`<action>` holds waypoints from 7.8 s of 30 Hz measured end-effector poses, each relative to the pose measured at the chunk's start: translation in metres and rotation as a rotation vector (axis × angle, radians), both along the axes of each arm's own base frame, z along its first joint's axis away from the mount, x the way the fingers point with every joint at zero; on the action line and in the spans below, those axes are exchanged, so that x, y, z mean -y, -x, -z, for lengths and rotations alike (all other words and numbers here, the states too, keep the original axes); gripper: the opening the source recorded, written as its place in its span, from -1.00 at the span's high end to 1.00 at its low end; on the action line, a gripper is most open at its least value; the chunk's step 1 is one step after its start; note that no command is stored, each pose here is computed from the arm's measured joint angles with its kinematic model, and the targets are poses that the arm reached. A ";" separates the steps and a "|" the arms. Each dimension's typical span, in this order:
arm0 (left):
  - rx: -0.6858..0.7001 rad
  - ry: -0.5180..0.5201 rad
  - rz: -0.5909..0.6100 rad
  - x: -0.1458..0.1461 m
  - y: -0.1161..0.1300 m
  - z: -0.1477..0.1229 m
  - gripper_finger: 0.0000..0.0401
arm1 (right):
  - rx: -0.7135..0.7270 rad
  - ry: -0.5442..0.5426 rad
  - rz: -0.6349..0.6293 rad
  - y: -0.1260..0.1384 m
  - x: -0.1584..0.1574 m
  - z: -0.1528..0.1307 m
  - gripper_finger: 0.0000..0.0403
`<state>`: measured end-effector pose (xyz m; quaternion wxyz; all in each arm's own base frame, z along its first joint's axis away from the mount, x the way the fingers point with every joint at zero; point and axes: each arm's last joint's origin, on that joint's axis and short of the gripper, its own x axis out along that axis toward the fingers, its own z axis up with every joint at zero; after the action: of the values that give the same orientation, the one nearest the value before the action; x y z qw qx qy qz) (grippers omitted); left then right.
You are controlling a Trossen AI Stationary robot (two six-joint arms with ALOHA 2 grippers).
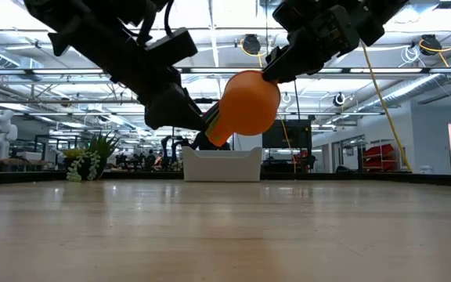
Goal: Nest measuring cups in basket
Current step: Put the stack of measuring cups into the gray bin
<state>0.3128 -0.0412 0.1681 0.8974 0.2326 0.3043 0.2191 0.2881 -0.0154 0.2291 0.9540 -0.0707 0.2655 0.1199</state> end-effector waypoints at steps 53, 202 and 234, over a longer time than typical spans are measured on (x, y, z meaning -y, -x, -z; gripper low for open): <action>0.030 0.759 0.391 -0.111 0.029 -0.034 -0.73 | 0.046 0.823 -0.390 -0.017 -0.014 0.049 0.40; -0.032 -0.192 0.323 -0.051 0.029 0.038 -0.87 | -0.084 0.471 -0.150 0.000 0.001 0.072 0.40; -0.069 -0.458 0.243 -0.063 -0.013 0.077 -0.73 | -0.083 0.410 -0.102 -0.001 0.001 0.072 0.40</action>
<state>0.3253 0.0214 0.0909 0.8300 0.4721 0.2470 0.1649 0.2887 -0.0167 0.1571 0.9006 -0.2714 0.3195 0.1144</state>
